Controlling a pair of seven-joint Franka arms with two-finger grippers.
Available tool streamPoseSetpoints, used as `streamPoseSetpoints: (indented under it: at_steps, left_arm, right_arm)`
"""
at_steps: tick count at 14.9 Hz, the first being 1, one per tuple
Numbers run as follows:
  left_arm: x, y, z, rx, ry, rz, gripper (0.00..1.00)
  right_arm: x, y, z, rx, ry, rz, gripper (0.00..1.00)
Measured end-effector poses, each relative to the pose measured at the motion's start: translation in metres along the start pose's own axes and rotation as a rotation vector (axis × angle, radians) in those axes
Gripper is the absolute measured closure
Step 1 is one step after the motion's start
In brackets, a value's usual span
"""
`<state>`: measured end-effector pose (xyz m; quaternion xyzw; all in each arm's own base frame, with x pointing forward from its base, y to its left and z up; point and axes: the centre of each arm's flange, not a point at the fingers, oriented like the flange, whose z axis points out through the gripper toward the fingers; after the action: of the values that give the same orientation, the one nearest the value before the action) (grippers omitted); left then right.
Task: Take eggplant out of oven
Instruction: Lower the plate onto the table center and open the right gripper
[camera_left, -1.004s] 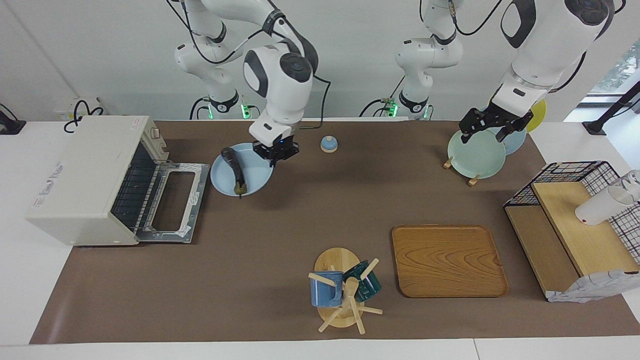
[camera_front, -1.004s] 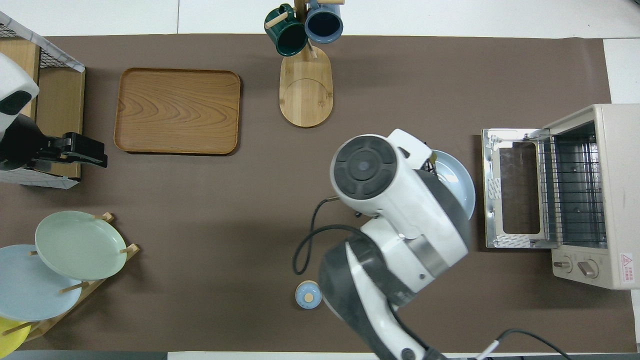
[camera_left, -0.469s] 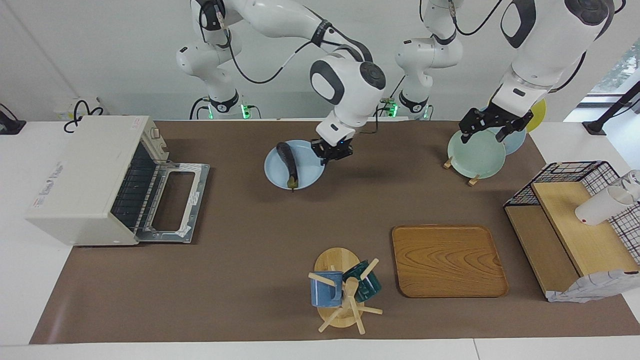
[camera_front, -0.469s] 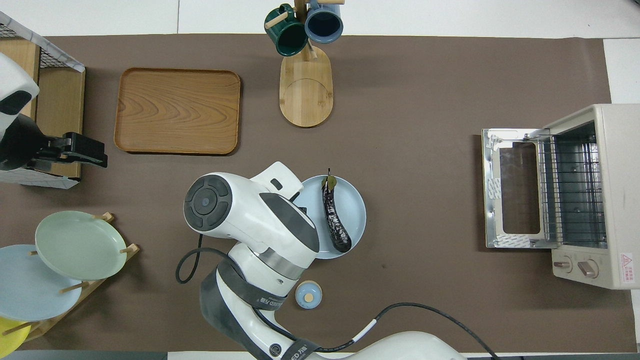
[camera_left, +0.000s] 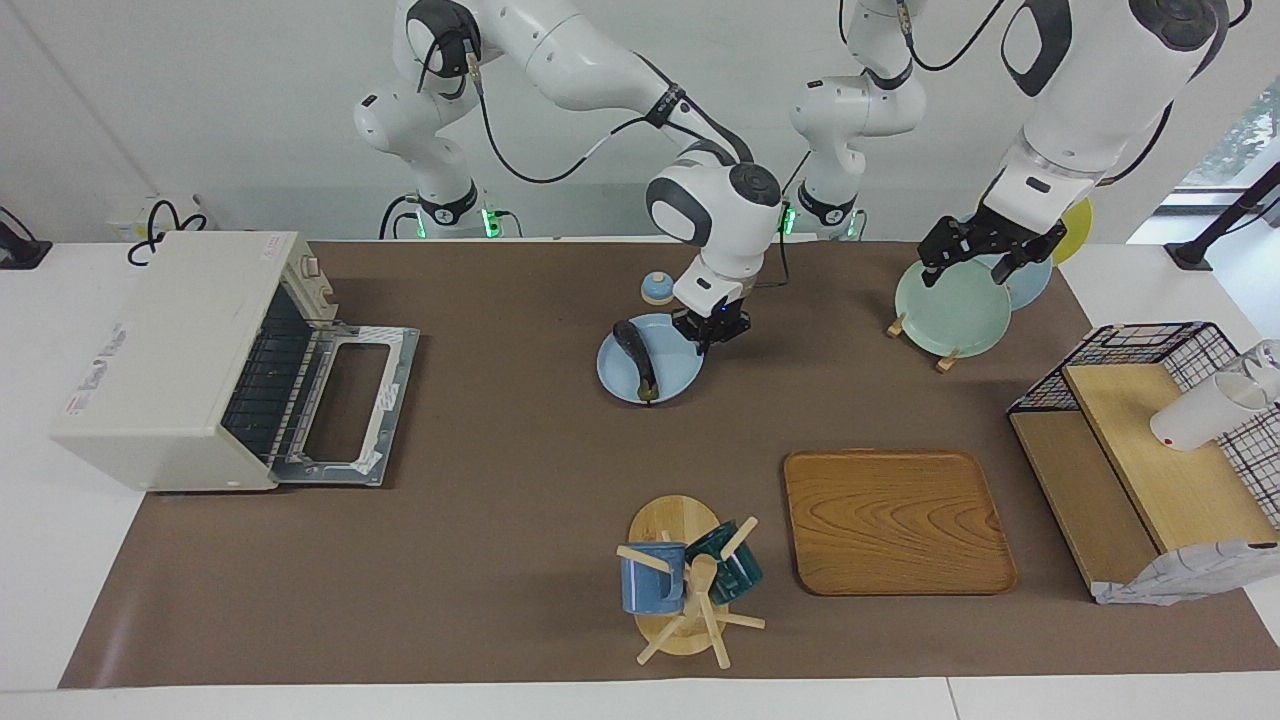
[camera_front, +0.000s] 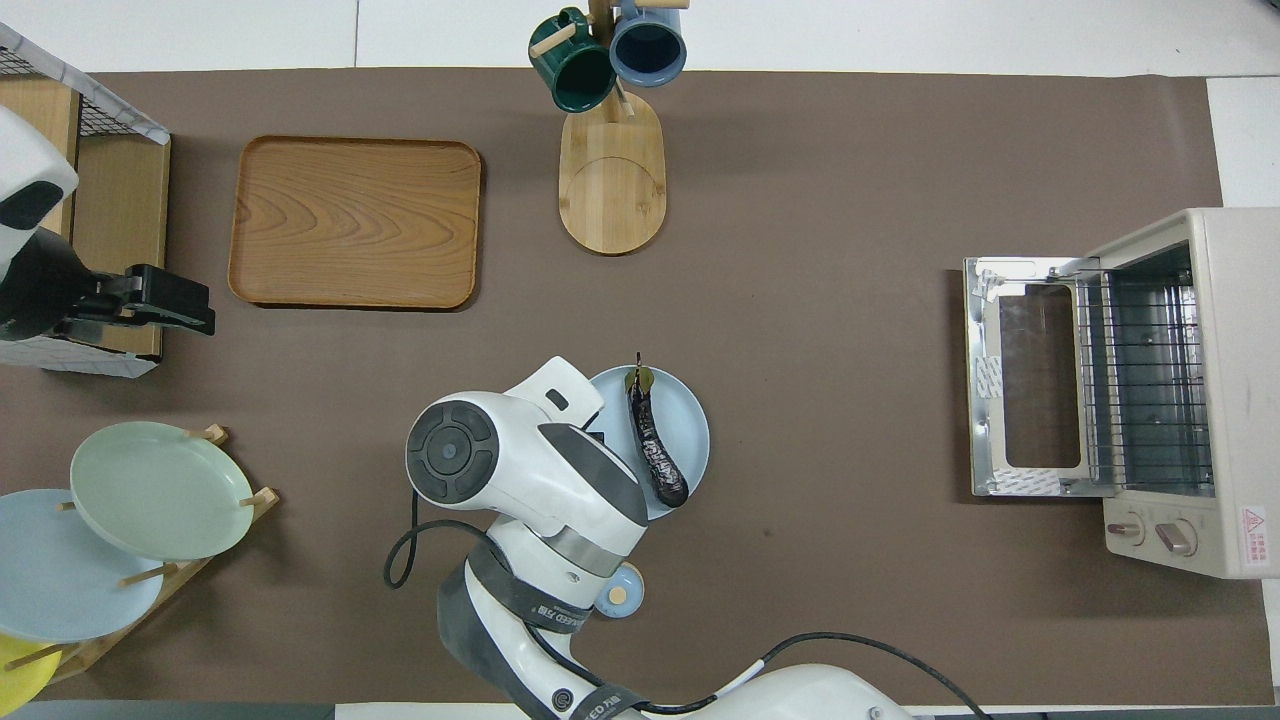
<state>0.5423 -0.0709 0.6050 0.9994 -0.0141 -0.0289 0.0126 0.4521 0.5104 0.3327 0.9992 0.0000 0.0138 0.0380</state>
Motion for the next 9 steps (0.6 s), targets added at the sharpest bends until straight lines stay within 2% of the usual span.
streamPoseSetpoints:
  at_steps: [4, 6, 9]
  left_arm:
    - [0.0, 0.0, 0.0, 0.0, -0.001, 0.0, 0.0]
    - [0.0, 0.0, 0.0, 0.0, -0.001, 0.0, 0.0]
    - [0.0, 0.0, 0.0, 0.0, -0.002, 0.0, 0.0]
  right_arm:
    - [0.005, -0.013, -0.013, 0.148, 0.066, 0.024, 0.97]
    - [0.012, -0.008, -0.015, 0.163, 0.071, 0.041, 0.93]
    - [0.028, 0.003, -0.025, 0.153, 0.093, 0.018, 0.68]
